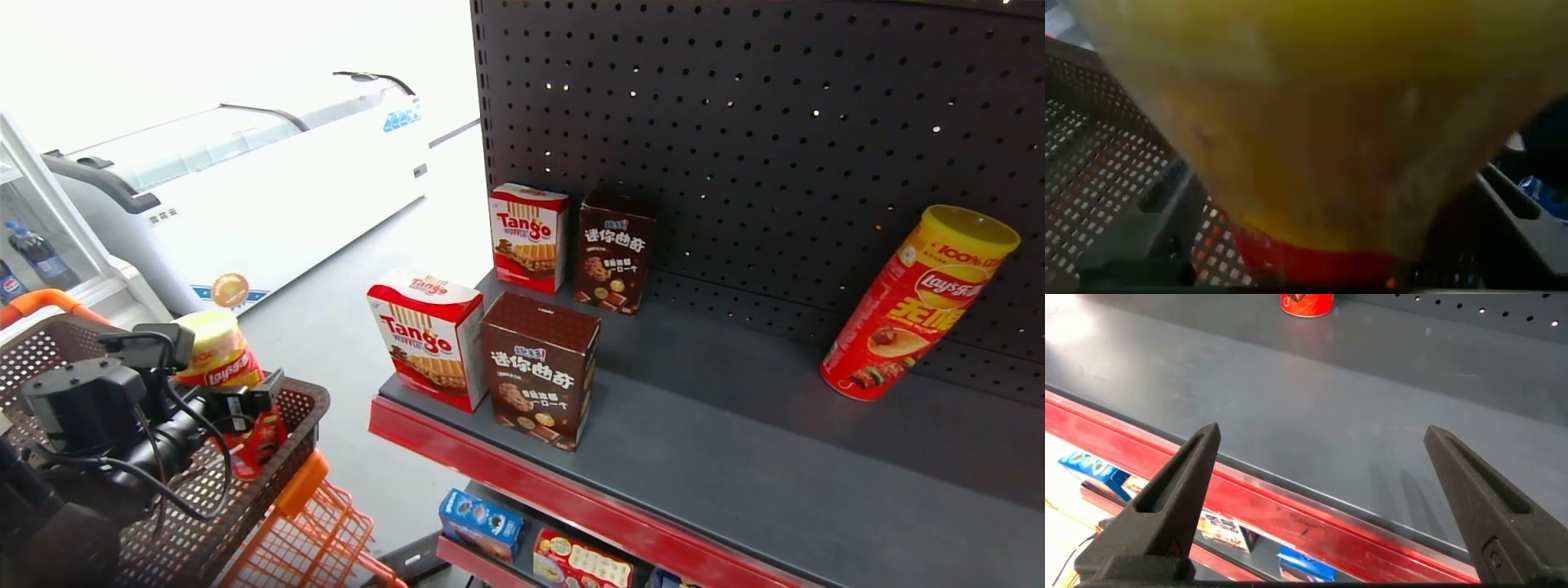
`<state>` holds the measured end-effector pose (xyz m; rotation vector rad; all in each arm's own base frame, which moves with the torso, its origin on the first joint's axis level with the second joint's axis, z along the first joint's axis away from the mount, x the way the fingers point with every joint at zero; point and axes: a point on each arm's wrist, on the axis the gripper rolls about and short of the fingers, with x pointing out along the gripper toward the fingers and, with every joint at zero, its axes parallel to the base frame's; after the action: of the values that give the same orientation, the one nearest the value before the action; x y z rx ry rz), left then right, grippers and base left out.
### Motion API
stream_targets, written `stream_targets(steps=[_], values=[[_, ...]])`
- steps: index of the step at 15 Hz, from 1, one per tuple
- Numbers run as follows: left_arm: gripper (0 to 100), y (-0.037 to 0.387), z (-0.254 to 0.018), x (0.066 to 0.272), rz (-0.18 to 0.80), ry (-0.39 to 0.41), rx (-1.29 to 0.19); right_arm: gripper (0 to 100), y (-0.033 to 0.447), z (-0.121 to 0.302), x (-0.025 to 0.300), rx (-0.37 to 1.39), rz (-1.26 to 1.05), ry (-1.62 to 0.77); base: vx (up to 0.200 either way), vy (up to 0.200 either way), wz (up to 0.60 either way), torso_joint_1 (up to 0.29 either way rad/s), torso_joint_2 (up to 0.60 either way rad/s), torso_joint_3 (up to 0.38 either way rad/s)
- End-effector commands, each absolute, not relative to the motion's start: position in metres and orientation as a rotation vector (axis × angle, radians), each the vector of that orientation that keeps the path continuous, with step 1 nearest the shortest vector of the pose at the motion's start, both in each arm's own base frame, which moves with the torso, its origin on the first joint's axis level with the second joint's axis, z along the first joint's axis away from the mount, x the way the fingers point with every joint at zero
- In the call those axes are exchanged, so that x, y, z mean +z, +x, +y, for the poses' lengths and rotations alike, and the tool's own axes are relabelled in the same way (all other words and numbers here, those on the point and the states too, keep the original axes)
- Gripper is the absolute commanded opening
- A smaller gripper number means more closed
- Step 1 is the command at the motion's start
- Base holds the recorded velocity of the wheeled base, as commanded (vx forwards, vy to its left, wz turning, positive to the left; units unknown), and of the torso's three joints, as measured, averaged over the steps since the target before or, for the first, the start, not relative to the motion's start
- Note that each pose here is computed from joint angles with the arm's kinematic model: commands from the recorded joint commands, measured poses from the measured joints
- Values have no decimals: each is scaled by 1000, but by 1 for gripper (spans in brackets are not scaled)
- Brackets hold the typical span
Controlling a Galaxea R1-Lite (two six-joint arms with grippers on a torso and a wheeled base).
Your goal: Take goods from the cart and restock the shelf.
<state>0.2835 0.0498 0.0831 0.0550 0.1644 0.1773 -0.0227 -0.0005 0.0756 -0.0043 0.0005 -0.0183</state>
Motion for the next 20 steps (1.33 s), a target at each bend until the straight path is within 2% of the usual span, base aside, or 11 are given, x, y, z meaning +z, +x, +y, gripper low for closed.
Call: stream_targets(steps=[1, 2, 8, 11, 12, 14, 16, 18, 20], values=[[100, 297, 45, 76, 163, 52, 156, 100, -23, 0, 76, -18, 2, -5, 0, 0, 0, 0, 0, 0], [0, 300, 41, 75, 149, 41, 143, 100, -23, 0, 76, -18, 2, -5, 0, 0, 0, 0, 0, 0], [0, 300, 37, 80, 132, 42, 132, 100, -23, -1, 76, -20, 2, -5, 0, 0, 0, 0, 0, 0], [0, 289, 34, 112, 40, 44, 123, 100, -23, 0, 76, -18, 2, -5, 0, 0, 0, 0, 0, 0], [0, 288, 34, 115, 37, 44, 123, 100, -23, 0, 76, -18, 2, -5, 0, 0, 0, 0, 0, 0], [0, 272, 31, 152, 10, 49, 110, 100, -23, 0, 76, -18, 2, -5, 0, 0, 0, 0, 0, 0], [0, 252, 27, 178, -44, 59, 58, 100, -23, 0, 76, -18, 2, -5, 0, 0, 0, 0, 0, 0], [0, 238, 19, 194, -102, 74, 25, 100, -23, 0, 76, -18, 2, -5, 0, 0, 0, 0, 0, 0], [0, 233, 12, 200, -115, 71, -1, 100, -23, 0, 76, -18, 2, -5, 0, 0, 0, 0, 0, 0]])
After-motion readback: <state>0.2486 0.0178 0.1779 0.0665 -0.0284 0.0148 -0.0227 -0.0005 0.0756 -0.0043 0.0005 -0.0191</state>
